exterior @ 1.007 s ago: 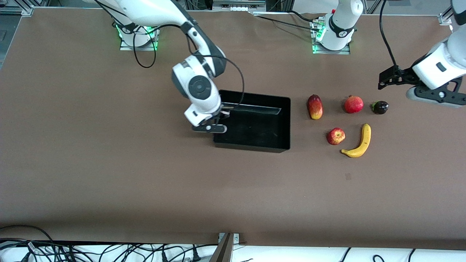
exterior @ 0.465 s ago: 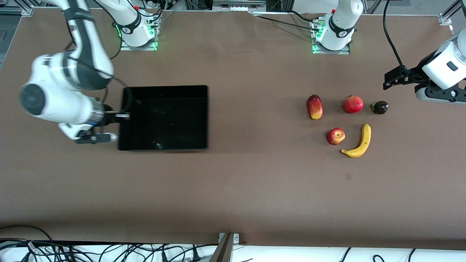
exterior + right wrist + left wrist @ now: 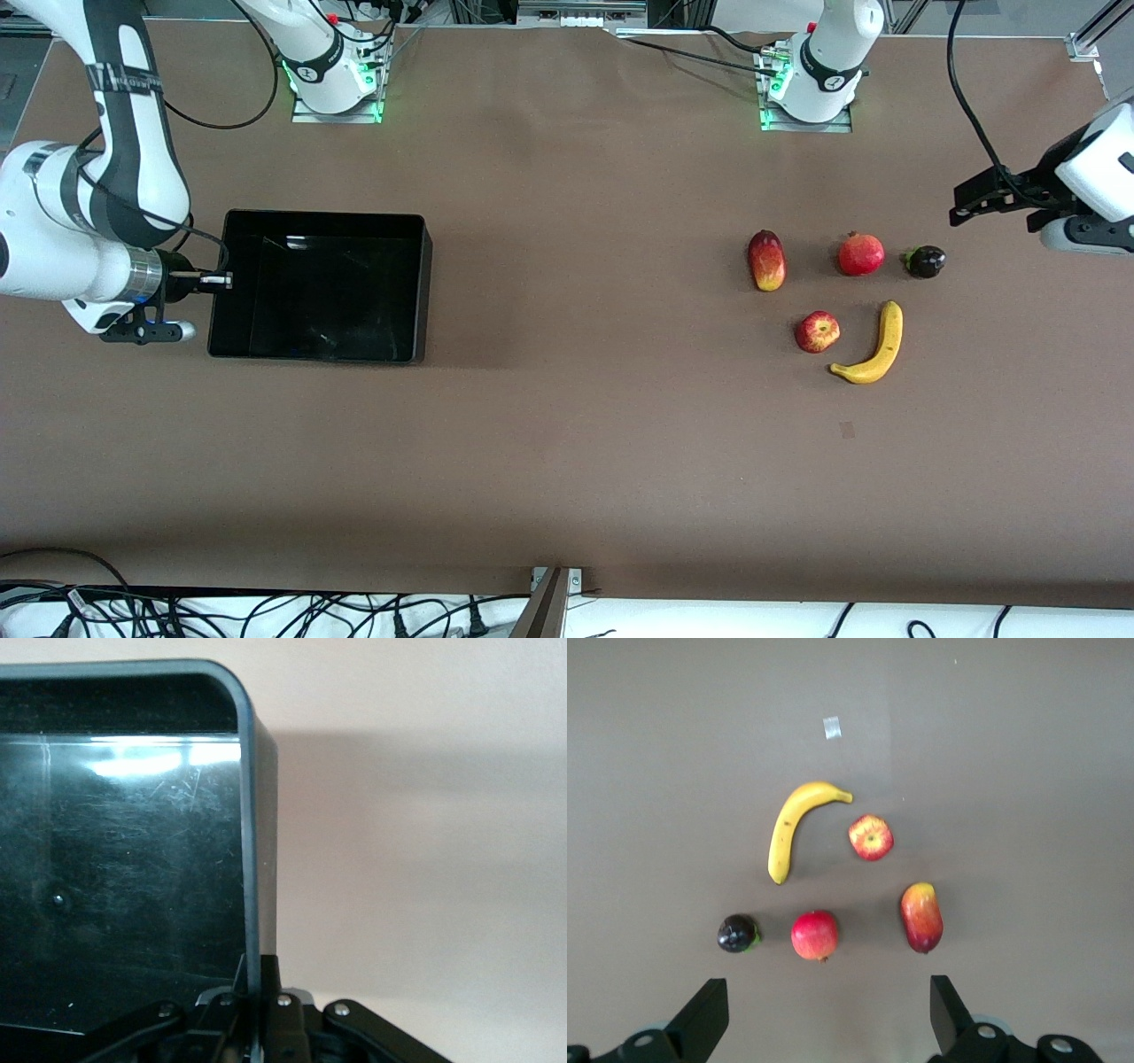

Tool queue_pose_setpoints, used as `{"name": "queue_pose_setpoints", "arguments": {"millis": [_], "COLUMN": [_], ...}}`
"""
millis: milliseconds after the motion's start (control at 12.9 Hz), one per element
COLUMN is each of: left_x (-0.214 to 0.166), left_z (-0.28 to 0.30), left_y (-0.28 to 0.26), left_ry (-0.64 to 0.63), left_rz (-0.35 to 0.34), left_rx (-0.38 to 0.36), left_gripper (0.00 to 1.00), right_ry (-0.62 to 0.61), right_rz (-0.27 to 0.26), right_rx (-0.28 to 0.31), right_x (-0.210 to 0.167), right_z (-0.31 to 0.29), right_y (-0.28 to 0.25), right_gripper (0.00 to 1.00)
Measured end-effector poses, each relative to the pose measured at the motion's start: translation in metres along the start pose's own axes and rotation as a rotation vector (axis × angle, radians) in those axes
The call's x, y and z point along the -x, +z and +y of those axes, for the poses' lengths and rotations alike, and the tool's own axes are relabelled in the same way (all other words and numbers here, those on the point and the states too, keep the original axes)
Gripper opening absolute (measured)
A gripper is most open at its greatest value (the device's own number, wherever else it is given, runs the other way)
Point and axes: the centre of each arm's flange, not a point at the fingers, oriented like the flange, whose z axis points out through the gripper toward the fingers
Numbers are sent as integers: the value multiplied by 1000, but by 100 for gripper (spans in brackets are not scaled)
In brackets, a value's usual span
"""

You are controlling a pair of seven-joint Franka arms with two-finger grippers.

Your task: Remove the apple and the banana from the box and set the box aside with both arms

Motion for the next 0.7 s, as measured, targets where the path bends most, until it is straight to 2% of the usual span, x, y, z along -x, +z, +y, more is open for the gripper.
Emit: {"name": "queue_pose_setpoints", "arguments": {"millis": [155,387,465,697], "left_x": [-3,-6,-6,-6], "left_z": [2,6,7,8], "left_y": [3,6,6,6], "left_ry": [4,12,14,15], "left_rz": [1,-2,-2,-1], "left_rx": [0,1,0,0], "left_gripper": [100,100,100,100], "right_ry": [-12,-20,-27,-64], "right_rz": [-1,-25,-27,-43], "right_rx": [2,-39,-46,-69], "right_x": [-10,-17,-17,-17], "right_z": [31,66,65,34], "right_y": [28,68,67,30], "right_gripper": [5,5,11,45]}}
